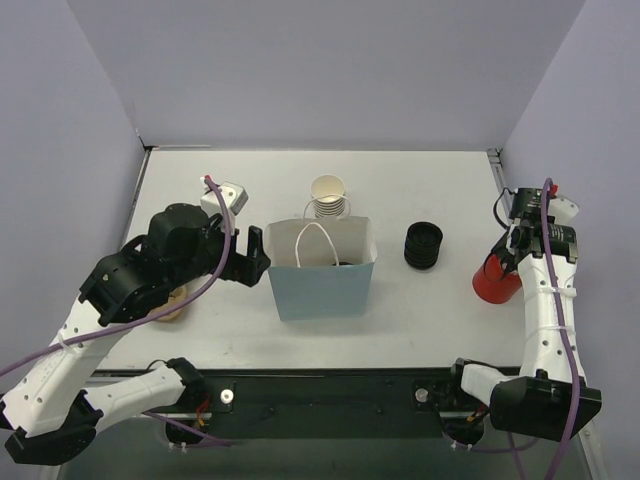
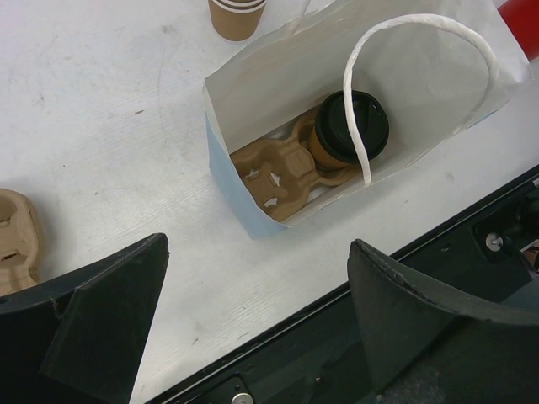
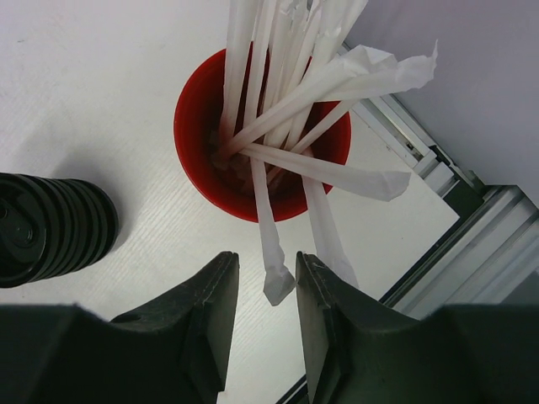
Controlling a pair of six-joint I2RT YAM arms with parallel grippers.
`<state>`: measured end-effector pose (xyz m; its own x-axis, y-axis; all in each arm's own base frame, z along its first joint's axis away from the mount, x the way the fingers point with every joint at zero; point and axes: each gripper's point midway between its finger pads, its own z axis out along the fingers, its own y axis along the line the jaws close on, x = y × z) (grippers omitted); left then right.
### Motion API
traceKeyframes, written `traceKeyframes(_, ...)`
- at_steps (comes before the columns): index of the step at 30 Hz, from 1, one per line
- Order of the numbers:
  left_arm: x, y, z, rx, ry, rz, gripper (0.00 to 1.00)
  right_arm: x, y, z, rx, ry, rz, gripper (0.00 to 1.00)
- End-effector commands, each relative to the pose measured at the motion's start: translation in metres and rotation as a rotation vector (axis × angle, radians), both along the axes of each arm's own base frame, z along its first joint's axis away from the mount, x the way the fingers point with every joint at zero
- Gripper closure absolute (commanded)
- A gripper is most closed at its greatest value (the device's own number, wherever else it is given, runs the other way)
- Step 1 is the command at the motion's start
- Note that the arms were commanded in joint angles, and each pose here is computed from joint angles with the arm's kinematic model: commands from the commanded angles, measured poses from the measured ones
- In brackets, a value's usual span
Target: Pack the takeout coffee
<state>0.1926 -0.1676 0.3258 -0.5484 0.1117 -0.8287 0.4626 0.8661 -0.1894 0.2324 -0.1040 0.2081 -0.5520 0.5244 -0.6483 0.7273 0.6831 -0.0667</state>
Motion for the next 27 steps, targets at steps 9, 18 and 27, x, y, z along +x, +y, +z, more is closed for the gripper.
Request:
traceKeyframes(9,0.007,0.002,0.021,0.028,-0.076,0.009,0.03,-0.001,-0.006,0.003,-0.031,-0.008,-0.001,0.94)
traceKeyframes(18,0.003,0.006,0.025,0.023,-0.087,0.012,0.03,-0.016,-0.008,0.053,-0.086,-0.075,0.017,1.00)
traceKeyframes(27,-0.003,0.011,0.040,0.010,-0.131,0.021,0.03,-0.037,0.002,0.140,-0.128,-0.290,0.064,1.00)
